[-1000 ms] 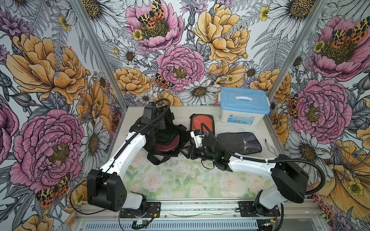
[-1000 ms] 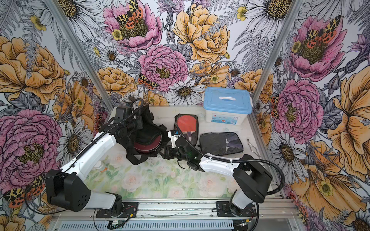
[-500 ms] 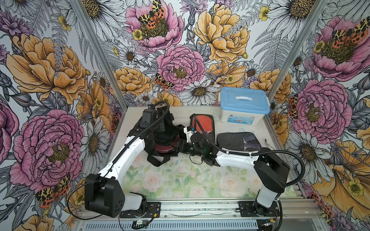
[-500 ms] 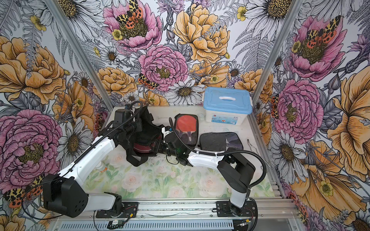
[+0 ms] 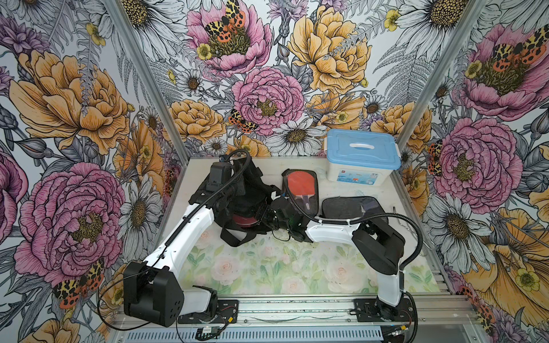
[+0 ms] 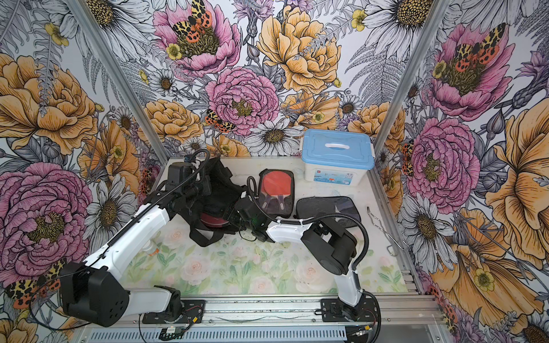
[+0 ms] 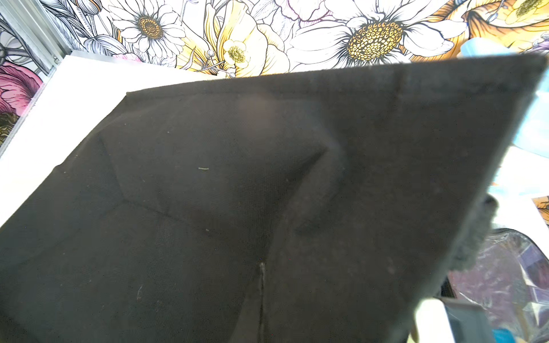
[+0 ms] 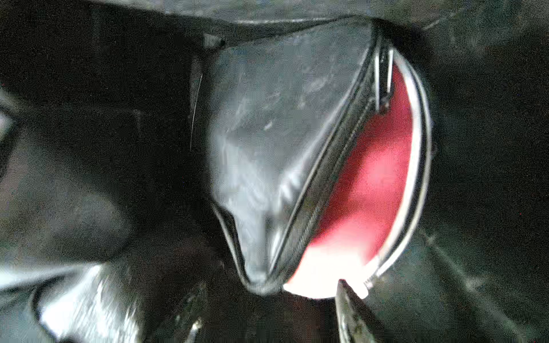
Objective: Remove the ping pong set from the canvas bag
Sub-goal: Pick up the ping pong set from the canvas bag.
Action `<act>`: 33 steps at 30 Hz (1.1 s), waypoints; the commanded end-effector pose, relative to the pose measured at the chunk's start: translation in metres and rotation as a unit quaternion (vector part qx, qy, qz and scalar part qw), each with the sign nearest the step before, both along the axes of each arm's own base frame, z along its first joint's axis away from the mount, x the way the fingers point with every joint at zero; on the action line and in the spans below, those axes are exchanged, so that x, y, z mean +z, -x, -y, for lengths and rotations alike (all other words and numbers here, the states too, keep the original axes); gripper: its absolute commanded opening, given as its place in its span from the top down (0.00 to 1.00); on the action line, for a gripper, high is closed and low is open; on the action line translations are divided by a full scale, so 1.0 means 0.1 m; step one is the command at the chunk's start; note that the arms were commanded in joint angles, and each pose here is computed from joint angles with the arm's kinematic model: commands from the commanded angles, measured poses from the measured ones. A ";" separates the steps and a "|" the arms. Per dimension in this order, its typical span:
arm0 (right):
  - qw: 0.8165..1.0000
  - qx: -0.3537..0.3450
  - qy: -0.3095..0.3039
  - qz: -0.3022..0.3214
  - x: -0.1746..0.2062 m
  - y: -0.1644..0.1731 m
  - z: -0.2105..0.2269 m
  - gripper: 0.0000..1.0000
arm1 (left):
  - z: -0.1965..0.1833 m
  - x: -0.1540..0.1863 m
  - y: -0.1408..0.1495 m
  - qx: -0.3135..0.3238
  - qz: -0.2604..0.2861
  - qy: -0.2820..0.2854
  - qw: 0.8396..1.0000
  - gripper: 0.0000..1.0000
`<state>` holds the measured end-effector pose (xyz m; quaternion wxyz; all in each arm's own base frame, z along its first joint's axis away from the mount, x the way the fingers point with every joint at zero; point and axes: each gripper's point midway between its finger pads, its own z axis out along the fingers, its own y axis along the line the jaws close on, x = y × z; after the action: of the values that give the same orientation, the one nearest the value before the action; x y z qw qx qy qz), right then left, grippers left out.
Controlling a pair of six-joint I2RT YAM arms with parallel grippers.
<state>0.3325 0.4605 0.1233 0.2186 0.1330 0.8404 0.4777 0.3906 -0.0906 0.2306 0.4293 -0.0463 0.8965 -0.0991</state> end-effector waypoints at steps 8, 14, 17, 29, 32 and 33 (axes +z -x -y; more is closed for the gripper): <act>0.996 -0.042 -0.084 -0.001 -0.05 -0.32 -0.33 0.32 | 0.16 0.05 0.10 -0.031 0.001 0.039 0.999 1.00; 0.986 -0.048 -0.151 0.045 0.12 -0.45 -0.43 0.37 | 0.18 0.04 0.09 -0.036 0.000 0.045 0.998 1.00; 0.982 -0.044 -0.167 0.076 0.27 -0.48 -0.45 0.55 | 0.14 0.06 0.08 -0.033 0.002 0.050 0.998 1.00; 0.972 -0.022 -0.139 0.186 0.87 -0.44 -0.41 0.88 | -0.06 0.14 0.03 -0.011 0.017 0.069 0.997 1.00; 0.968 -0.013 -0.126 0.215 1.03 -0.38 -0.41 0.91 | -0.14 0.18 0.02 0.002 0.027 0.077 0.997 1.00; 0.967 -0.010 -0.122 0.225 1.08 -0.36 -0.40 0.92 | -0.18 0.19 0.02 0.006 0.030 0.081 0.996 1.00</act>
<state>0.3691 0.5012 0.1496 0.3168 0.0956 0.7578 0.5623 0.3891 -0.0670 0.2303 0.4273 -0.0817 0.8912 -0.1281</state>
